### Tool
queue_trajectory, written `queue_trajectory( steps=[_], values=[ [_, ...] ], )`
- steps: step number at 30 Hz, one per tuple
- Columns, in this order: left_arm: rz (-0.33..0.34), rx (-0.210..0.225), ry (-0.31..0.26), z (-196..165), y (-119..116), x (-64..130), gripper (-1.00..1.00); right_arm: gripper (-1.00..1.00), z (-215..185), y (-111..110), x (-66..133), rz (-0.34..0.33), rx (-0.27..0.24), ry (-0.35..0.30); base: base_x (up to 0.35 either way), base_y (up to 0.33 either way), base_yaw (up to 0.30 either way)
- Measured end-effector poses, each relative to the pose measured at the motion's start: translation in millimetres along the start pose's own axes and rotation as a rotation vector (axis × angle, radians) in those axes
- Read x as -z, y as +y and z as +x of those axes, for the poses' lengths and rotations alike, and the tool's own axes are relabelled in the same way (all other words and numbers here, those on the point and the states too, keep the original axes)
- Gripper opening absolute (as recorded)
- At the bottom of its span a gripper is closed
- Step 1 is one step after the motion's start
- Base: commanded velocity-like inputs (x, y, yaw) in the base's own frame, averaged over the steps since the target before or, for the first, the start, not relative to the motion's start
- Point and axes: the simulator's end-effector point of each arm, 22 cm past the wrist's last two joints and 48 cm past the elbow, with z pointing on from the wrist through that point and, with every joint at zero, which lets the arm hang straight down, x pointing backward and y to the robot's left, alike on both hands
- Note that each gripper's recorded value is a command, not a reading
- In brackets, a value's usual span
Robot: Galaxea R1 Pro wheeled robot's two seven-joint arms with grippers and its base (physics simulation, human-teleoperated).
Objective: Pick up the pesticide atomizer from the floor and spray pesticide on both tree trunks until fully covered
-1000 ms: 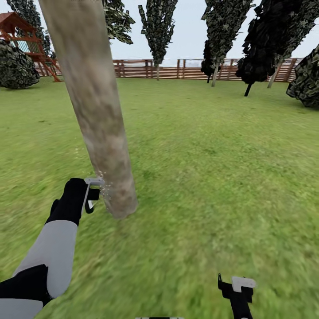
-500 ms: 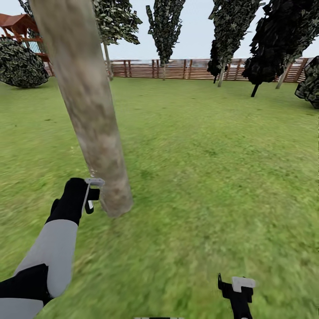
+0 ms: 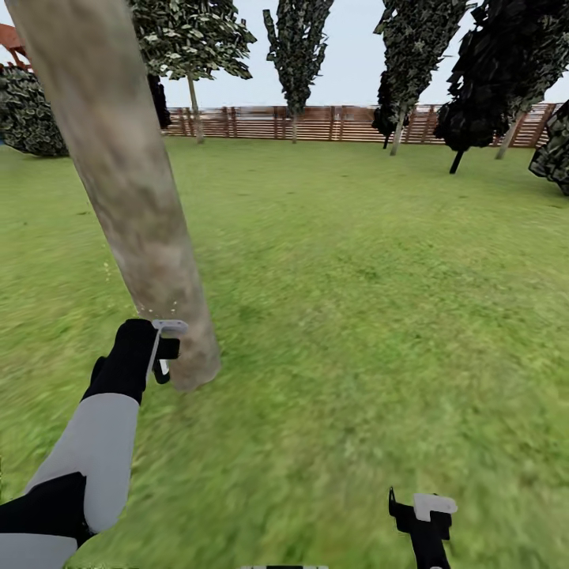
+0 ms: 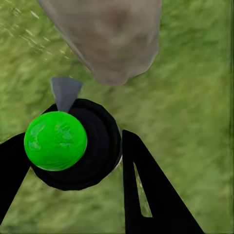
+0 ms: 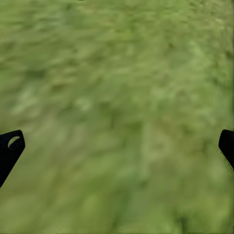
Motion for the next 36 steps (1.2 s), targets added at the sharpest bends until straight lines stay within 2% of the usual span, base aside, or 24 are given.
queue_trajectory(
  steps=[4, 6, 8, 10, 12, 15, 17, 19, 23, 24, 27, 28, 29, 31, 32, 33, 34, 36],
  values=[
    [0.006, 0.01, 0.003, 3.1, 1.7, -1.6, -1.0, 1.0, 0.0, 0.1, 0.0, -0.001, 0.0, 0.0, 0.089, -0.272, 0.254],
    [-0.01, 0.012, 0.005, 4.5, 12.4, -2.8, -1.0, 1.0, 0.0, 0.1, 0.0, -0.001, 0.0, 0.0, 0.089, -0.272, 0.11],
    [-0.053, 0.015, 0.006, 5.1, 41.0, -3.6, -1.0, 1.0, 0.0, 0.0, 0.0, 0.0, 0.0, 0.0, 0.093, -0.272, 0.023],
    [-0.056, 0.023, 0.007, 5.8, 48.1, -4.1, -1.0, 1.0, 0.0, 0.0, 0.0, 0.0, 0.0, 0.0, 0.135, -0.257, 0.007],
    [-0.042, 0.021, 0.011, 8.1, 39.7, -5.6, -1.0, 1.0, 0.0, -0.1, 0.1, 0.0, 0.0, 0.0, 0.136, -0.16, 0.002],
    [-0.003, 0.006, 0.037, 22.2, 9.5, -11.3, -1.0, 1.0, 0.2, 0.1, 0.0, -0.001, 0.0, 0.0, 0.033, -0.032, 0.0],
    [-0.002, 0.002, 0.039, 24.0, 7.4, -11.9, -1.0, 1.0, 0.2, 0.2, 0.0, -0.001, 0.0, 0.001, 0.006, -0.006, 0.0],
    [-0.028, 0.002, 0.047, 29.9, 23.8, -14.8, -1.0, 1.0, 0.2, 0.4, 0.0, -0.002, 0.0, 0.001, 0.001, -0.001, 0.0],
    [-0.101, -0.004, 0.117, 73.8, 77.1, -29.5, -1.0, 1.0, 0.3, 0.4, -0.1, -0.002, 0.001, 0.001, 0.0, 0.0, 0.0],
    [-0.081, -0.002, 0.139, 85.6, 70.8, -36.0, -1.0, 1.0, 0.3, 0.3, 0.0, -0.001, 0.0, 0.001, 0.0, 0.0, 0.0],
    [0.008, -0.027, 0.153, 104.9, 11.9, -51.6, -1.0, 1.0, 0.3, 0.2, 0.0, -0.001, 0.0, 0.001, 0.0, 0.0, 0.0],
    [0.024, -0.032, 0.15, 105.8, -0.8, -52.4, -1.0, 1.0, 0.3, 0.1, 0.0, -0.001, 0.0, 0.001, 0.0, 0.0, 0.0],
    [0.016, -0.042, 0.148, 105.8, 0.3, -53.0, -1.0, 1.0, 0.2, 0.2, 0.0, -0.001, 0.0, 0.001, 0.0, 0.0, 0.0],
    [0.002, -0.035, 0.147, 106.4, 11.3, -54.1, -1.0, 1.0, 0.2, -0.5, -0.1, 0.0, 0.001, 0.0, 0.0, 0.0, 0.0],
    [-0.018, 0.015, 0.153, 111.8, 39.4, -56.4, -1.0, 1.0, 0.3, -0.9, -0.2, 0.001, 0.001, 0.001, 0.0, 0.0, 0.0],
    [-0.066, 0.007, 0.161, 118.0, 66.4, -57.0, -1.0, 1.0, 0.2, -0.8, -0.3, 0.0, 0.002, 0.0, 0.0, 0.0, 0.0],
    [-0.058, 0.025, 0.162, 124.1, 68.0, -59.1, -1.0, 1.0, 0.3, -1.0, -0.2, 0.001, 0.001, 0.001, 0.0, 0.0, 0.0],
    [-0.056, 0.019, 0.134, 122.2, 67.0, -61.4, -1.0, 1.0, 0.5, -1.1, -0.2, 0.001, 0.002, 0.001, 0.0, 0.0, 0.0]
  ],
)
